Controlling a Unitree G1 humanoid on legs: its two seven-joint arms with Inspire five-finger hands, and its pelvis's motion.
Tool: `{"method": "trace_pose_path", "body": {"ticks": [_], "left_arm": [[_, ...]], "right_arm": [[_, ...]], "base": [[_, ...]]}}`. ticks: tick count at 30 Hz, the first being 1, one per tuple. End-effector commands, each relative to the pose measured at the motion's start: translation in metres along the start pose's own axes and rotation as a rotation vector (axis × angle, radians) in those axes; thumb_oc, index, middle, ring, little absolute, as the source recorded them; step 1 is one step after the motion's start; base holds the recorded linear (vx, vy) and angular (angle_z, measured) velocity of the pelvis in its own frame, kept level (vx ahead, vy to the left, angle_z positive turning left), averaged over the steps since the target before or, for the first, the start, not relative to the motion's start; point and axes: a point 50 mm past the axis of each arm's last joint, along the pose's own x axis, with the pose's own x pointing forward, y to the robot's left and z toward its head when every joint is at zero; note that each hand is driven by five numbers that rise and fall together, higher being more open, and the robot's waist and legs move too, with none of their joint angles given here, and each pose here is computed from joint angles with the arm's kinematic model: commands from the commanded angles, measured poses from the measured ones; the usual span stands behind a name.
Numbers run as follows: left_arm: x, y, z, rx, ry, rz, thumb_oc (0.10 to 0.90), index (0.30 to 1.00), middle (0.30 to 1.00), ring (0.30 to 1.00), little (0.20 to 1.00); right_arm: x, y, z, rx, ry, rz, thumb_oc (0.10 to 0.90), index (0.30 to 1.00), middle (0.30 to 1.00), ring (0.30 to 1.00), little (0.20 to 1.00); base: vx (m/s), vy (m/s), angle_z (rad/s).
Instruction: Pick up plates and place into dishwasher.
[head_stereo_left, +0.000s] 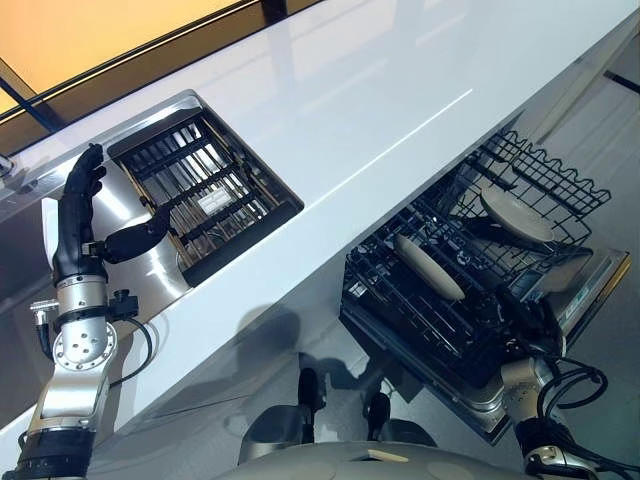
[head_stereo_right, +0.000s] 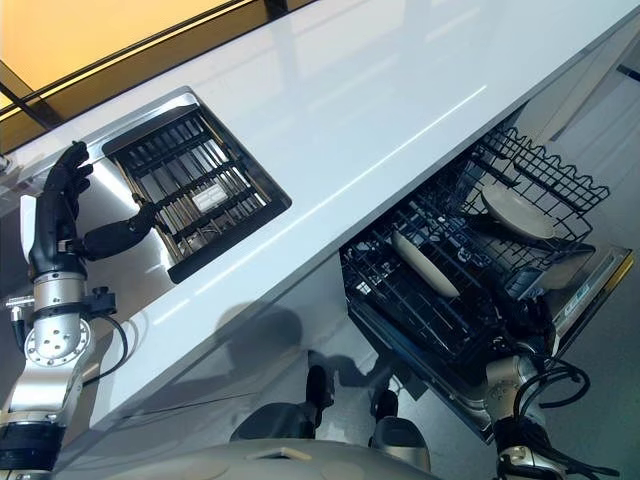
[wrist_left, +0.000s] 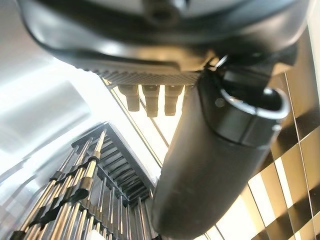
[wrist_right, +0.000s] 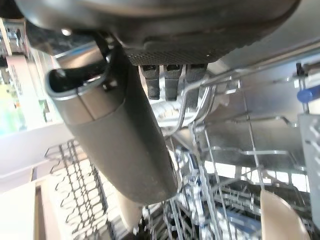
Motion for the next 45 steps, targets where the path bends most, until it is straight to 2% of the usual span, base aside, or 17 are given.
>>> {"method": "trace_pose_path", "body": {"ticks": [1,7,12,14,17,20,22,23,26,28,33,41,45], "left_arm": [[0.027,0.010,0.043,-0.039,-0.246,0.057,0.800,0.900,0.900,0.900,0.900],[0.033,0.004,0.050,-0.053,-0.266,0.038,0.800,0.900,0.900,0.900,0.900],[0.042,-0.003,0.057,-0.065,-0.273,0.011,0.800,0.900,0.900,0.900,0.900],[0.046,-0.005,0.059,-0.076,-0.273,0.002,0.800,0.900,0.900,0.900,0.900],[0.046,-0.007,0.058,-0.087,-0.266,-0.010,0.800,0.900,0.900,0.900,0.900],[0.044,-0.009,0.057,-0.097,-0.261,-0.020,0.800,0.900,0.900,0.900,0.900],[0.042,-0.010,0.056,-0.097,-0.258,-0.031,0.800,0.900,0.900,0.900,0.900],[0.039,-0.011,0.054,-0.095,-0.256,-0.044,0.800,0.900,0.900,0.900,0.900],[0.035,-0.010,0.050,-0.091,-0.251,-0.059,0.800,0.900,0.900,0.900,0.900],[0.033,-0.009,0.048,-0.092,-0.247,-0.065,0.800,0.900,0.900,0.900,0.900],[0.031,-0.008,0.047,-0.091,-0.240,-0.058,0.800,0.900,0.900,0.900,0.900],[0.025,-0.007,0.045,-0.101,-0.258,-0.037,0.800,0.900,0.900,0.900,0.900],[0.022,0.000,0.048,-0.112,-0.275,-0.016,0.800,0.900,0.900,0.900,0.900]], "right_arm": [[0.007,0.067,0.048,0.002,-0.173,0.374,0.800,0.900,0.900,0.900,0.900],[0.000,0.118,0.057,0.021,-0.121,0.685,0.800,0.900,0.900,0.900,0.900],[-0.012,0.179,0.066,0.227,-0.031,0.906,0.800,0.900,0.900,0.900,0.900],[-0.024,0.212,0.075,0.386,0.000,1.003,0.800,0.900,0.900,0.900,0.900],[-0.040,0.240,0.078,0.527,0.047,1.106,0.800,0.900,0.900,0.900,0.900],[-0.063,0.263,0.077,0.580,0.090,1.244,0.800,0.900,0.900,0.900,0.900],[-0.078,0.273,0.076,0.547,0.078,1.343,0.800,0.900,0.900,0.900,0.900],[-0.093,0.279,0.073,0.480,0.059,1.459,0.800,0.900,0.900,0.900,0.900],[-0.106,0.284,0.069,0.352,0.017,1.532,0.800,0.900,0.900,0.900,0.900],[-0.100,0.281,0.070,0.231,-0.069,1.450,0.800,0.900,0.900,0.900,0.900],[-0.065,0.254,0.074,-0.227,-0.350,1.050,0.800,0.900,0.900,0.900,0.900],[-0.026,0.164,0.074,-0.428,-0.410,0.662,0.800,0.900,0.900,0.900,0.900],[-0.020,0.119,0.075,-0.463,-0.411,0.523,0.800,0.900,0.900,0.900,0.900]], "base": [[0.03,0.037,0.04],[0.02,0.017,0.03],[0.06,0.018,0.12],[0.07,0.023,0.03],[0.06,0.029,0.05],[0.06,0.023,0.17],[0.07,0.016,0.10],[0.06,0.008,0.13],[0.06,0.012,0.17],[0.04,0.004,0.06],[-0.01,0.002,-0.03],[-0.06,0.009,-0.03],[-0.09,0.007,-0.11]]}}
